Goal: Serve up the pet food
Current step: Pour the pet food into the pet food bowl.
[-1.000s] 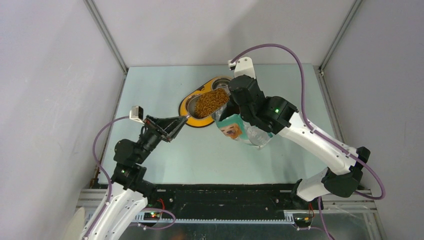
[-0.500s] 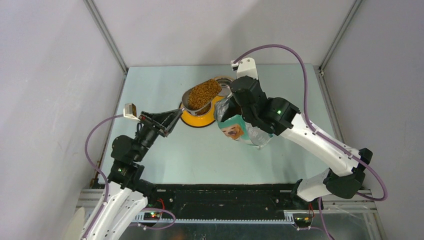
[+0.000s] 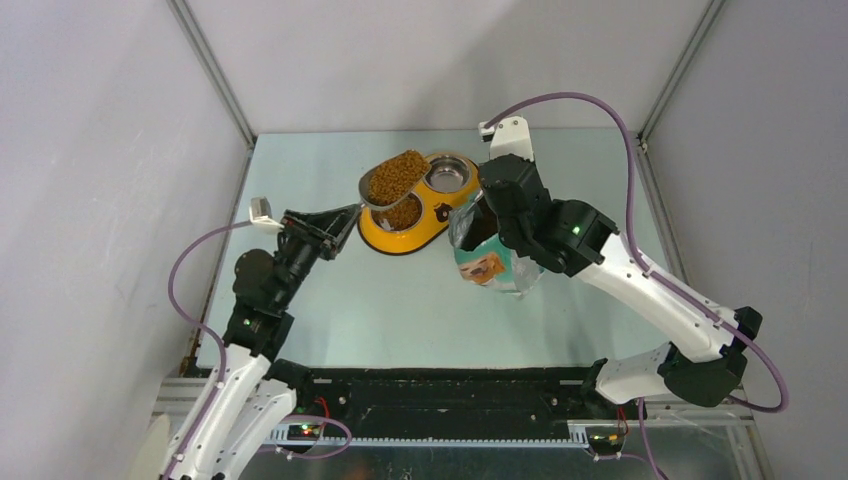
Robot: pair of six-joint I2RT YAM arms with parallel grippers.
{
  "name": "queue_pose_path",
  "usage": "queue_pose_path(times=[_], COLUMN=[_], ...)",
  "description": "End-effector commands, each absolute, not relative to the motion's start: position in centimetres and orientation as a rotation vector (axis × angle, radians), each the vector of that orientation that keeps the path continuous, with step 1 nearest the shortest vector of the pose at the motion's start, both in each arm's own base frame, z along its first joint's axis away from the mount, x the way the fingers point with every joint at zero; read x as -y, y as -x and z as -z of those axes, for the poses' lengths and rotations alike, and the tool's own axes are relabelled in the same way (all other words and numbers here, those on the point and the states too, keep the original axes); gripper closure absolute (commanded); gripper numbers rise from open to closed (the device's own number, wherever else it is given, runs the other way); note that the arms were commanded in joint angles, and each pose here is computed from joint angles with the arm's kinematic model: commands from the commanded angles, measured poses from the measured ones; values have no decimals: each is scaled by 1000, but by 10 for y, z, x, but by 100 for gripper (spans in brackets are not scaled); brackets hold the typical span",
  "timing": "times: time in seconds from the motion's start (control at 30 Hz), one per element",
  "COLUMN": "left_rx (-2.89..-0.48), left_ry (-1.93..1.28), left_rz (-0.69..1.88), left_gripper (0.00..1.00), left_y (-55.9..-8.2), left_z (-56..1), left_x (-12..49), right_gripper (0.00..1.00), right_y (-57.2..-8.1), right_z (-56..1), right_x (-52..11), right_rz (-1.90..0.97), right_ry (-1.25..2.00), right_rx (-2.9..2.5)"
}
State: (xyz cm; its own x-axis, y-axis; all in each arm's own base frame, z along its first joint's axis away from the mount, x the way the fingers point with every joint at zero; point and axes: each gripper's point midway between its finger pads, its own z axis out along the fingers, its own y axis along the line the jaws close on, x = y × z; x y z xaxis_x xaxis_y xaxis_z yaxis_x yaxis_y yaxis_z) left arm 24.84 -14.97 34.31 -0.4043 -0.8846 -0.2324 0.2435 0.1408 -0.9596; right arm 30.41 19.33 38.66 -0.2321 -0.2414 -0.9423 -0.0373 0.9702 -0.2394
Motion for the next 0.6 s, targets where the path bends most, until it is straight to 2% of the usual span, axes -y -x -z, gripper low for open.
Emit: queue_pose_path(times=[0.0,0.57], left_rx=[-1281,-1413], left_ry=[609,744], left_rz=[1441,1247], left_gripper=[100,100], left_y=[-255,-312], left_z=[-378,-289], left_x=[135,104], right_gripper=[100,100], right_y=[-295,-310], right_z=[-468,-455], right_x=[-141,-117], right_rz=[142,244], right_ry=[-123,-151], right_rx=[-1601,-1610])
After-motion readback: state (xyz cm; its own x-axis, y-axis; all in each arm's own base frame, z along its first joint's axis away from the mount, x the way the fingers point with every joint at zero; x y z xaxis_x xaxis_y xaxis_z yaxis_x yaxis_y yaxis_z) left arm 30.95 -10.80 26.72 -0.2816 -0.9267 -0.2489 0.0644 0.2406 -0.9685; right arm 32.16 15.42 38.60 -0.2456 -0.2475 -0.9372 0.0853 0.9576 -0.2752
